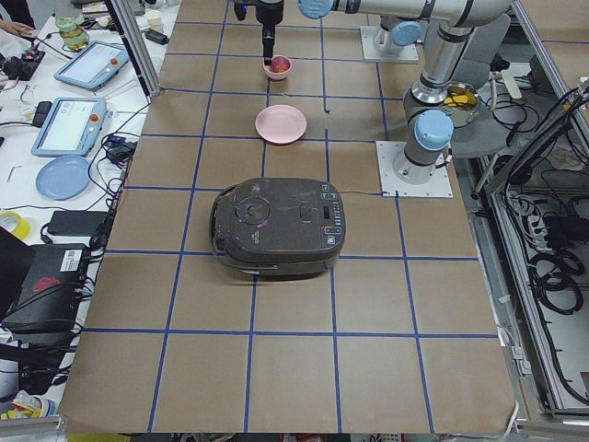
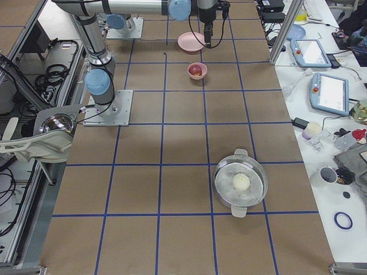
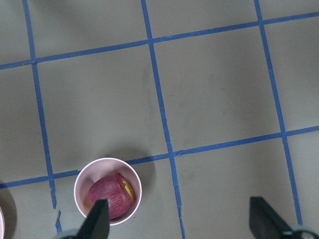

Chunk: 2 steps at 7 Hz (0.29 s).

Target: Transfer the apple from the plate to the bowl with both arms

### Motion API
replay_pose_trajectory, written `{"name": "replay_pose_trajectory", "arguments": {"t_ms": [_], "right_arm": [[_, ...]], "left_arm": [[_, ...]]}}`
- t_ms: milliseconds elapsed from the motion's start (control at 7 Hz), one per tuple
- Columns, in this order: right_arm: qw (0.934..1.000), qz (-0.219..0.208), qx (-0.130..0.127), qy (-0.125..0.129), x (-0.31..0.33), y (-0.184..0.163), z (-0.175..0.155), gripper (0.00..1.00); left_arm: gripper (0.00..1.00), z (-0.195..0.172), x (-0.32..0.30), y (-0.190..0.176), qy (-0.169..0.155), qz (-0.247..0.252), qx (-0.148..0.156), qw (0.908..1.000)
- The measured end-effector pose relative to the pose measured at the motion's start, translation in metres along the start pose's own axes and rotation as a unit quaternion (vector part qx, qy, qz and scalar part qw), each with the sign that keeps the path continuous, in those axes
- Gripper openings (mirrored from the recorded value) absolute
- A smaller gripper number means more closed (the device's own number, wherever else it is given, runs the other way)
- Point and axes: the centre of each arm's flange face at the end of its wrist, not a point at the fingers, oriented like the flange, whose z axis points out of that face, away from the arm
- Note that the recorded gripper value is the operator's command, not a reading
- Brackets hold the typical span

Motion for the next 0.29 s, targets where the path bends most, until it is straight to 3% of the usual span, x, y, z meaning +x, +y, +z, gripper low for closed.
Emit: {"name": "replay_pose_trajectory", "arguments": {"t_ms": [286], "right_arm": [[1.0, 0.0, -0.001, 0.0, 0.0, 0.0001, 0.0001, 1.0]], "left_arm": [[1.0, -0.0013, -0.0002, -0.0009, 0.0, 0.0, 0.001, 1.0]]}}
